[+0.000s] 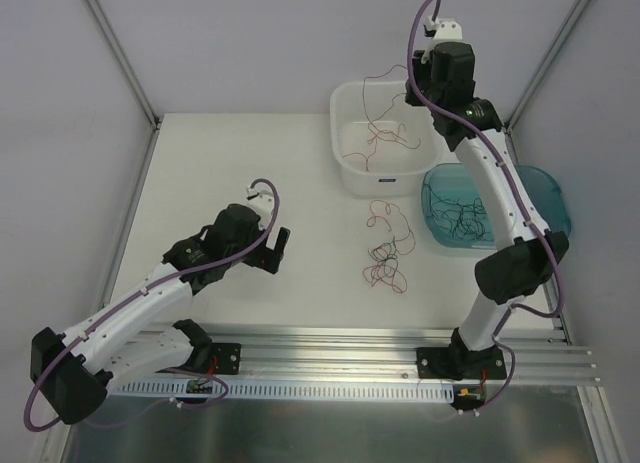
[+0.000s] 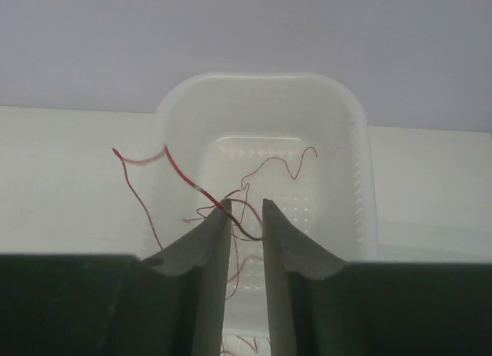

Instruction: Untangle the cables

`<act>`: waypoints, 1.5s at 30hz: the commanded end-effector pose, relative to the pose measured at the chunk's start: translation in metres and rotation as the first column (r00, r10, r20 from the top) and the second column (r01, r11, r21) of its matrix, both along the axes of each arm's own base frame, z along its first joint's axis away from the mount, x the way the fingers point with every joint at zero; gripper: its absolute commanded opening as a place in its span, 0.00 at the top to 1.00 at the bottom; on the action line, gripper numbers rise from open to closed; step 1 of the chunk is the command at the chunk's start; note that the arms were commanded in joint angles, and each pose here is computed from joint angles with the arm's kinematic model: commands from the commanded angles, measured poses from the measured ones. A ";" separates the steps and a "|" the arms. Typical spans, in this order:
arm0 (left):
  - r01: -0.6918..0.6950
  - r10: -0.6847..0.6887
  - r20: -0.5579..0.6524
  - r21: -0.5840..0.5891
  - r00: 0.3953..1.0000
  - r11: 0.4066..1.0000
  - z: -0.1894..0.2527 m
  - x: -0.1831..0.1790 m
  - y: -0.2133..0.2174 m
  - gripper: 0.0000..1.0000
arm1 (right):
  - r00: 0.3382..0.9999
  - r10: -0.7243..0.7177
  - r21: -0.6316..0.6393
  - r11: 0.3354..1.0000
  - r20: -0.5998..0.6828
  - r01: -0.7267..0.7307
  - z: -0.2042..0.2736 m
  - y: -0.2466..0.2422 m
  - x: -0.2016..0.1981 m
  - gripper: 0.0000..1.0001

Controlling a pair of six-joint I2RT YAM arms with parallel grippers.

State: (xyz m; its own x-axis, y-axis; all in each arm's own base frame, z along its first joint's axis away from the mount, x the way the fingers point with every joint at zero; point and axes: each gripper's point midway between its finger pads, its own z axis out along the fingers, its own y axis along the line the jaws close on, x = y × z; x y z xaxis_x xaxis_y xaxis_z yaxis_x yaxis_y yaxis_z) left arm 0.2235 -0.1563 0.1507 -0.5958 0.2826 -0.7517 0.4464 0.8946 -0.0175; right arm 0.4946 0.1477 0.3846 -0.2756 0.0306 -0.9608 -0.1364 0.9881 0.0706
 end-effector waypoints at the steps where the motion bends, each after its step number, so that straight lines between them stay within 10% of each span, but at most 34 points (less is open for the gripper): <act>1: -0.050 0.051 0.055 -0.019 0.997 0.999 0.001 0.018 -0.003 0.01 | 0.997 -0.069 0.033 0.997 0.033 0.068 0.004 -0.007 0.025 0.72; 8: -0.018 0.018 0.021 -0.010 1.000 1.000 -0.004 0.020 -0.012 0.01 | 0.996 -0.051 0.042 0.998 -0.068 0.054 -0.034 -0.007 0.008 0.27; 21: 0.040 -0.041 -0.034 -0.051 0.999 0.998 -0.010 0.013 -0.026 0.01 | 0.799 0.110 0.083 0.994 -0.592 -0.075 -0.201 -0.007 -0.173 0.27; 33: 0.032 -0.048 -0.127 -0.125 0.991 0.992 -0.022 -0.001 -0.037 0.01 | 0.646 0.168 0.200 0.980 -0.745 -0.024 -0.309 0.024 -0.257 0.30; 45: -0.037 -0.003 -0.132 -0.295 0.991 0.955 0.003 -0.019 -0.039 0.01 | 0.574 0.462 0.298 0.884 -0.676 -0.360 -0.282 0.204 -0.272 0.33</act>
State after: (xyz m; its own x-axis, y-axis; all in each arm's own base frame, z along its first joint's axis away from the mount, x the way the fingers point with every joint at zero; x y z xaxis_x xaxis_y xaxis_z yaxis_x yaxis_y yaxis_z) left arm 0.2074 -0.1902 0.1413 -0.6969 0.1203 -0.7070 0.4215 0.8663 -0.2680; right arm 0.2118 0.3037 0.0528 -0.9255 -0.1552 -0.3454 -0.2861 0.8842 0.3693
